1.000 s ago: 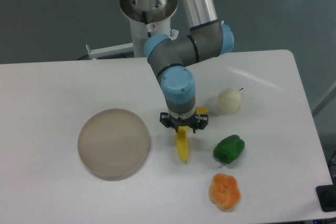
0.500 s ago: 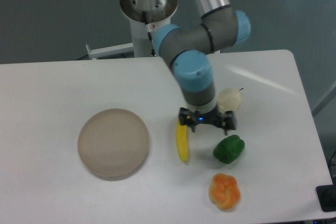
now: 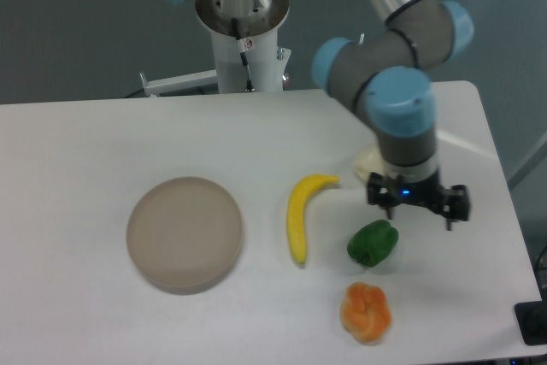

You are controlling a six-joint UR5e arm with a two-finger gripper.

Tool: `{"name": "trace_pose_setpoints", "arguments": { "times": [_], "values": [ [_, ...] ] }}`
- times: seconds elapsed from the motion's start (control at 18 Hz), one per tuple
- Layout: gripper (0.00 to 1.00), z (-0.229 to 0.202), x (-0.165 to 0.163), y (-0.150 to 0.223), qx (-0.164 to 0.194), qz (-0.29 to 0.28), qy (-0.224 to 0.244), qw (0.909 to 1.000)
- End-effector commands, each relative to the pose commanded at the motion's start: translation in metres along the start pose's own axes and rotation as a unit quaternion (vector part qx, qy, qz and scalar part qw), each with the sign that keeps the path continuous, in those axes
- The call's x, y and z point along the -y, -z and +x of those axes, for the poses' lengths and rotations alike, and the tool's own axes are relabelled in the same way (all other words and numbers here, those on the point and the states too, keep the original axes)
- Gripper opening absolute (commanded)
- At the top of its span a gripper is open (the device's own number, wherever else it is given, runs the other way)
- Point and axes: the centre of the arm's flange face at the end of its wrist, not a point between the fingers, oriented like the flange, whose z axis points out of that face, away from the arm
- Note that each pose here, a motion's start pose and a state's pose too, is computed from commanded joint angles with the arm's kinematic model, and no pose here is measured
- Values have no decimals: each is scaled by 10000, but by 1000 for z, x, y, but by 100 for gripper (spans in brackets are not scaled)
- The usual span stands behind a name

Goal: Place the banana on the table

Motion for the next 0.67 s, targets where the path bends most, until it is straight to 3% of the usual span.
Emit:
{"name": "trace_pose_setpoints", "arguments": {
  "times": [0.17, 0.33, 0.67],
  "values": [
    [100, -9, -5, 1, 28, 51, -527, 9986],
    [100, -9, -4, 1, 27, 130, -762, 9970],
    [100, -5, 3, -2, -17, 205, -817, 9964]
  ]
}}
